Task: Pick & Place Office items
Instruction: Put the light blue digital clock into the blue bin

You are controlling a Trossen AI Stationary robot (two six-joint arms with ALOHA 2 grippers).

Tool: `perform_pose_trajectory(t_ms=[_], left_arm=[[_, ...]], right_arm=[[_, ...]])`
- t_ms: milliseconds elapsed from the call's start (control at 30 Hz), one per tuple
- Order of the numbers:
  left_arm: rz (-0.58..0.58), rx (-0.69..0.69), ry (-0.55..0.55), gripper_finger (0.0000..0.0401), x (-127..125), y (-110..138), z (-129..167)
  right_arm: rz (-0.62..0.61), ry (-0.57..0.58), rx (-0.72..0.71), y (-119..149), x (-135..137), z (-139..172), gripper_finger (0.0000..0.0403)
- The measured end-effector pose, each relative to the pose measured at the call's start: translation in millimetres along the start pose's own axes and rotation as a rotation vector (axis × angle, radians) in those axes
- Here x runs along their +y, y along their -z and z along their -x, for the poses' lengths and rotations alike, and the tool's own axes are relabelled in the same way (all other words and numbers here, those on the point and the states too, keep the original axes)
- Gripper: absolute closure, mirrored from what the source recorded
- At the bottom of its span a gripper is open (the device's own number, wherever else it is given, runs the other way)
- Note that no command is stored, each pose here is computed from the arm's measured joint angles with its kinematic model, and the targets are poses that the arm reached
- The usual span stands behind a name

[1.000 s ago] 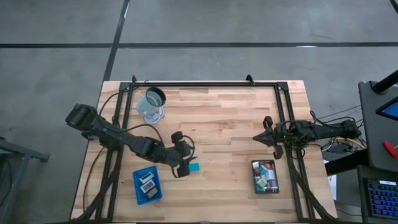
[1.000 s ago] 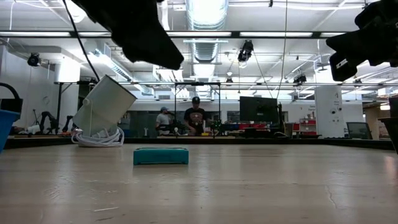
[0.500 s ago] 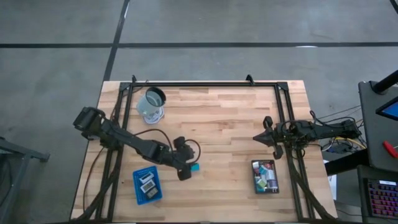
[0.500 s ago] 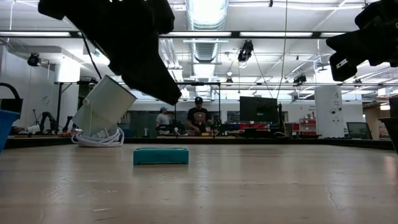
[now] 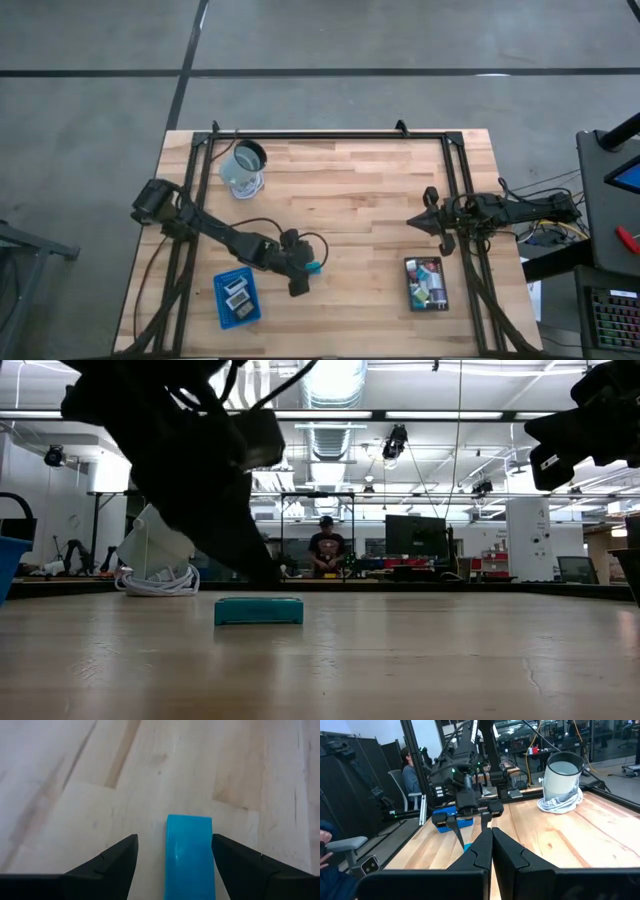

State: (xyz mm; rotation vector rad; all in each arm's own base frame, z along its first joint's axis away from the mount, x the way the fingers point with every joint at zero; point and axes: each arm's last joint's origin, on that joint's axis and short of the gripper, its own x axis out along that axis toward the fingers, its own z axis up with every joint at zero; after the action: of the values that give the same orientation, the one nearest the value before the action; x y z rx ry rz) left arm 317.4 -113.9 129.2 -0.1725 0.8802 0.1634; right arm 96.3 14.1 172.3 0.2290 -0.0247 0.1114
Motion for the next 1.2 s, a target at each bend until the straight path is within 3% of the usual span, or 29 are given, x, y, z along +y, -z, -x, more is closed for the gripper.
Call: perform_pose_trajectory(t_ms=[933,1200], left_arm=[[0.031,0.074,0.04,0.0142,-0.5,11.2,-13.4],[0.032,0.069,0.035,0.0176,0.8,12.7,-14.0]], right_arm=[[0.0,0.0,0.001,0.1,0.0,0.0,0.0394],[0.0,0.0,0.001,0.1,0.0,0.0,0.0394]])
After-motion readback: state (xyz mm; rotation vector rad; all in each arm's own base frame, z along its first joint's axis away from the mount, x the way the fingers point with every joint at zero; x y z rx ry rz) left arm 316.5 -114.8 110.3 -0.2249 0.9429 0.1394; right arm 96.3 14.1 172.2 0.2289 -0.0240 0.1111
